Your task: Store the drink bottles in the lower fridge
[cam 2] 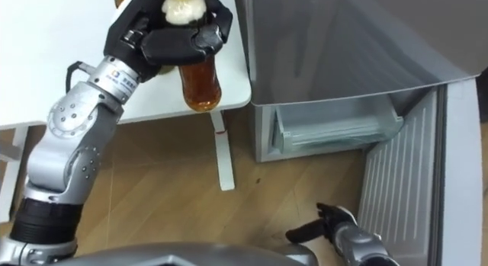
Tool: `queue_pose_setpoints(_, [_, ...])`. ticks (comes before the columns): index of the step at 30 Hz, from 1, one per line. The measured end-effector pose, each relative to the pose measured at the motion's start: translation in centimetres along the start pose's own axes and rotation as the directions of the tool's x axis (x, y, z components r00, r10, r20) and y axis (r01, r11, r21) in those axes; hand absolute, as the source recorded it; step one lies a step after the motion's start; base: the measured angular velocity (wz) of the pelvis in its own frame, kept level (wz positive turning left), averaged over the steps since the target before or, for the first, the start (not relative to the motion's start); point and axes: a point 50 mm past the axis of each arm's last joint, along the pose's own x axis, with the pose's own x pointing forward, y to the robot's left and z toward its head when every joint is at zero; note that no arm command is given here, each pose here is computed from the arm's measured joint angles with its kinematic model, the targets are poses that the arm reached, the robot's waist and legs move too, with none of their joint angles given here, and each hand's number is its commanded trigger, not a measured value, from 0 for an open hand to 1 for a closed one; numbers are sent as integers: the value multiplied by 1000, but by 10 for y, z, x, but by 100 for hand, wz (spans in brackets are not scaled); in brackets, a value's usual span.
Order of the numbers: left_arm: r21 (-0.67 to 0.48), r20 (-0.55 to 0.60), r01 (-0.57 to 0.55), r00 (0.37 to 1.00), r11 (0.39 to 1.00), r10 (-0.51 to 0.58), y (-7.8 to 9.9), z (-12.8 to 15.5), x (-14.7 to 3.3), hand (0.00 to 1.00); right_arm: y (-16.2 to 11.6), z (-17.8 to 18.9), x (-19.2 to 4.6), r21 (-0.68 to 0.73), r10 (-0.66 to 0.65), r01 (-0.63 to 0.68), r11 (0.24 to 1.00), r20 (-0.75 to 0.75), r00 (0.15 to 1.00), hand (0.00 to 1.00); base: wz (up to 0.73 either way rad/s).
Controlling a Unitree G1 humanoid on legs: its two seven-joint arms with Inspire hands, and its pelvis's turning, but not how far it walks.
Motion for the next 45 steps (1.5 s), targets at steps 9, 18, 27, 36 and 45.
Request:
queue_pose_setpoints(9, [-34, -66, -17, 998, 999, 15, -3, -17, -14, 100, 25, 47, -5, -261, 165, -118, 958, 168, 972, 0, 12])
queue_pose_setpoints(18, [-49, -80, 58, 995, 997, -61, -9, -22, -20, 100, 40, 84, -29, -375, 336, -205, 904, 325, 884, 0, 2])
queue_pose_setpoints(27, [-72, -57, 84, 994, 994, -88, -13, -21, -20, 100, 48, 104, -41, -436, 420, -242, 867, 378, 825, 0, 3])
queue_pose_setpoints(36, [-160, -159, 89, 981, 983, -114, -23, -52, -27, 100, 55, 118, -51, -398, 483, -316, 861, 450, 751, 0, -2])
queue_pose_setpoints(45, [-190, -181, 142, 967, 971, -177, -31, -60, -31, 100, 62, 133, -65, -267, 551, -500, 824, 582, 598, 0, 2])
